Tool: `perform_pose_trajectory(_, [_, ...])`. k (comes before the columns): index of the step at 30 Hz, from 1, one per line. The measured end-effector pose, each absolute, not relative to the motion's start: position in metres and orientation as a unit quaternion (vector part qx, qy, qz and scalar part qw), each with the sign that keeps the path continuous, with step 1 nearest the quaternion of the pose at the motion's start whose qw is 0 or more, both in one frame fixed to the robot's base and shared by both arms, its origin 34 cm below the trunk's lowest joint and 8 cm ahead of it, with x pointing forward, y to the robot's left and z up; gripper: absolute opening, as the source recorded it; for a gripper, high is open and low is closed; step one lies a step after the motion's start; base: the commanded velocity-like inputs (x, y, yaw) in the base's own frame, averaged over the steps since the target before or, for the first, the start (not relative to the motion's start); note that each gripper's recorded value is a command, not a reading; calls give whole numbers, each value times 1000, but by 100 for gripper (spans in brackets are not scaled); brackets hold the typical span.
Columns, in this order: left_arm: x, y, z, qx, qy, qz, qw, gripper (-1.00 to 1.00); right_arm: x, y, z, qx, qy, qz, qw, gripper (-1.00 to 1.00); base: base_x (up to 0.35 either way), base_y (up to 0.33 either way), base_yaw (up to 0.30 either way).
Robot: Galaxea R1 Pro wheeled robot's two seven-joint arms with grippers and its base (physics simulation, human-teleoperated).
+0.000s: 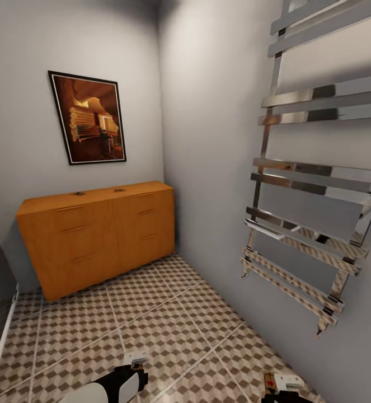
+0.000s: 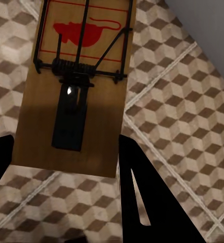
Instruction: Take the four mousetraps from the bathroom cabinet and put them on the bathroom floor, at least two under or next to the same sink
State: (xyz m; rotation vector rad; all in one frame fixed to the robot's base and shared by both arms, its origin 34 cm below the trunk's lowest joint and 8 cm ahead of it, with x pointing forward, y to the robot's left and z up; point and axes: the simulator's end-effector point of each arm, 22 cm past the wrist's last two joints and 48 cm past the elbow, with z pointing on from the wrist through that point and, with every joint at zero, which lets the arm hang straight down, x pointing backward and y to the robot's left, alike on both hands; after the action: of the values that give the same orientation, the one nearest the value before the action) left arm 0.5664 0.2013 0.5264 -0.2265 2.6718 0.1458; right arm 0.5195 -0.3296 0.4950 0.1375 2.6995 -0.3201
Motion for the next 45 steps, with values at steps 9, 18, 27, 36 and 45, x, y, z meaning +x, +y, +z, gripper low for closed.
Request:
perform_pose_trajectory(9, [566, 201, 526, -82, 969, 53, 226, -100, 519, -330, 495, 49, 970, -114, 208, -100, 0, 0, -294])
perform_pose_trajectory(18, [566, 203, 526, -83, 969, 55, 226, -100, 520, -330, 495, 49, 970, -114, 208, -100, 0, 0, -294])
perform_pose_trajectory(27, [567, 203, 526, -84, 969, 55, 227, -100, 518, -328, 494, 48, 971, -113, 207, -100, 0, 0, -294])
perform_pose_trajectory(36, [567, 204, 527, -84, 969, 54, 227, -100, 518, -328, 494, 48, 971, -113, 207, -100, 0, 0, -295])
perform_pose_trajectory(45, [569, 202, 527, -86, 968, 49, 231, -100, 517, -327, 493, 48, 971, -112, 206, -100, 0, 0, -297])
